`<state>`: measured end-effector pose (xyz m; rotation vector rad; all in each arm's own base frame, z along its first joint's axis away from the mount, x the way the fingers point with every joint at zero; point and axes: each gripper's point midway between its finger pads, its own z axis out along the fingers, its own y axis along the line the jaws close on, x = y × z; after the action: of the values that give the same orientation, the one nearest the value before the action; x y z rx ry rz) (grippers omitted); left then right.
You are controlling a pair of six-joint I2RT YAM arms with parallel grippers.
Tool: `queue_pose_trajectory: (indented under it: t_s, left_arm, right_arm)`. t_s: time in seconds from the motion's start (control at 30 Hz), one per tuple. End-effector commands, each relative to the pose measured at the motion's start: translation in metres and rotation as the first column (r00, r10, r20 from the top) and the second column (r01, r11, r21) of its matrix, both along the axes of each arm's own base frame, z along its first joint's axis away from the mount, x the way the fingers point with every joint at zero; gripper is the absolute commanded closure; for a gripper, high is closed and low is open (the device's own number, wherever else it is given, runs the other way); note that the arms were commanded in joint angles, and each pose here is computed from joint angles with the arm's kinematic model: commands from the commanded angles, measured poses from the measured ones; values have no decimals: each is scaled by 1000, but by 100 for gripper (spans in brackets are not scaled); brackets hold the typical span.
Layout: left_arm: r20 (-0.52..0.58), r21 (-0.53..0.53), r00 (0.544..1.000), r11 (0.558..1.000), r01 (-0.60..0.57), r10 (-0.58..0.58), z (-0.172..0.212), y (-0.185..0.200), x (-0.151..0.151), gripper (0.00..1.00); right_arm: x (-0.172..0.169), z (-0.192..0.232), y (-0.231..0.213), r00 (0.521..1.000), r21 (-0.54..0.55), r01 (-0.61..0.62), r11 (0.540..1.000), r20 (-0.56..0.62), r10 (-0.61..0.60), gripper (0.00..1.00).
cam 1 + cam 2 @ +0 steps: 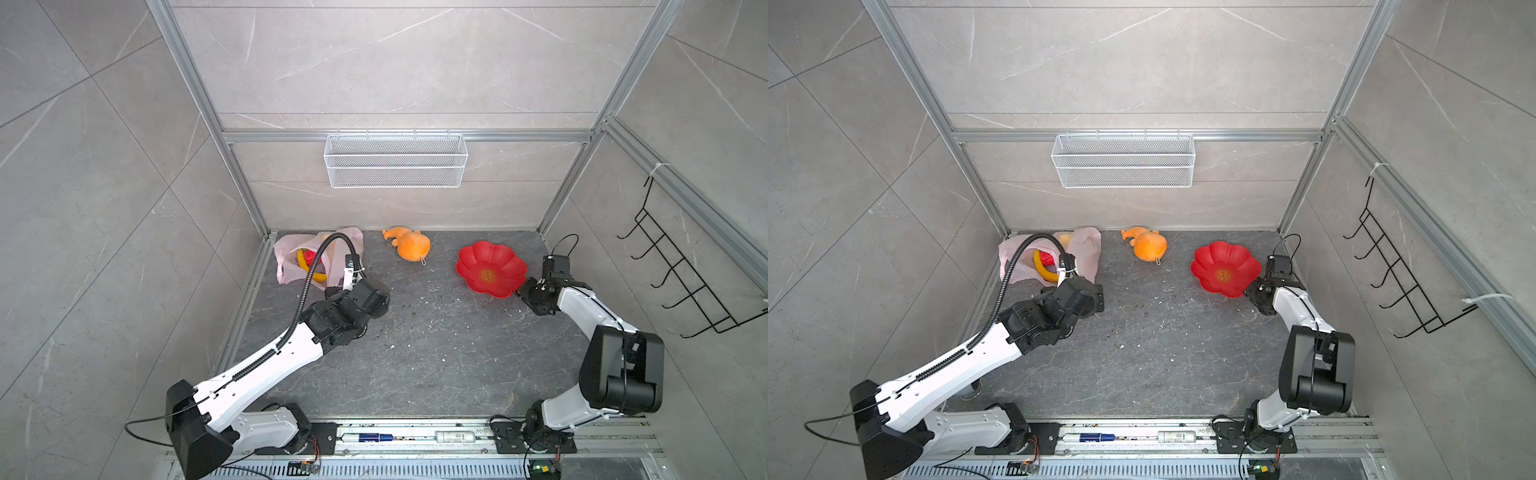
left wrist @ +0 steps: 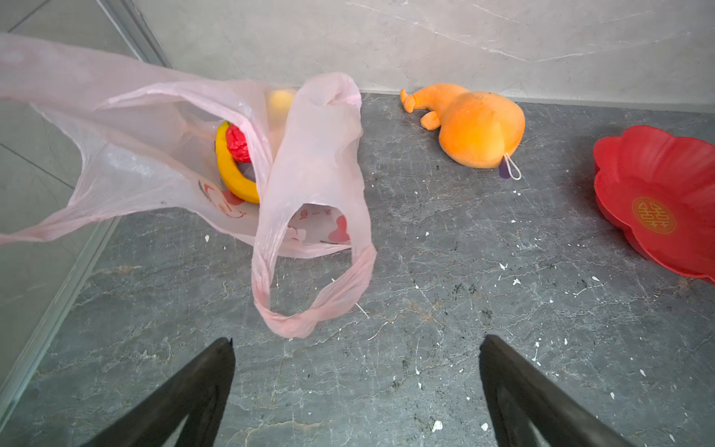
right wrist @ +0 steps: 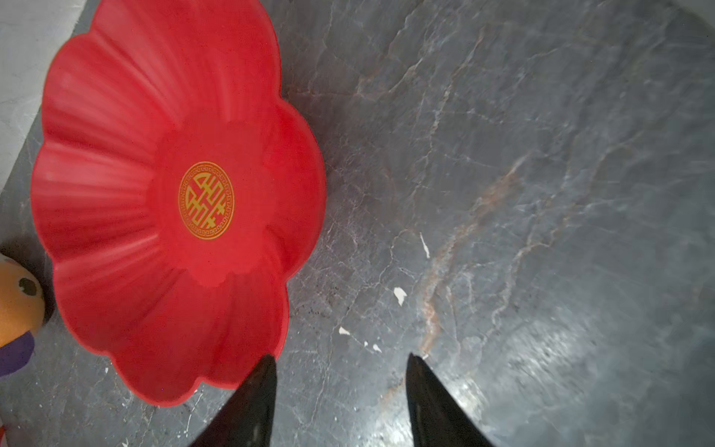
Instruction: Take the fake fruits out of the plastic bag
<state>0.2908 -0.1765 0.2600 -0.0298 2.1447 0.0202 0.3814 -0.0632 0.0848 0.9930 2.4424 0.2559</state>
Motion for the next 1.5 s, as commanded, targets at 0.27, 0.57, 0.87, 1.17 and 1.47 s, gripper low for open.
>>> queue_pose_trajectory:
  t_s: [0.27,0.57,0.87,1.17,1.47]
  left_arm:
    - [71,60,997,997,-40,36,19,-11,12,0]
    - [85,72,995,996,-58,52,21,-8,14,0]
    - [84,74,994,994,-77,71,18,2,8,0]
    - [96,54,990,993,-106,100,10,20,-3,0]
    - [149,47,986,996,-75,67,20,34,-12,0]
  right_arm:
    - [48,-10,3,996,70,-68,995,68,64,46]
    - [60,-32,4,997,100,-62,993,51,57,60]
    - [62,-39,5,997,113,-69,991,52,64,80]
    - [41,-38,21,996,134,-90,987,13,89,100]
    - [-32,-17,61,992,129,-114,985,-38,120,100]
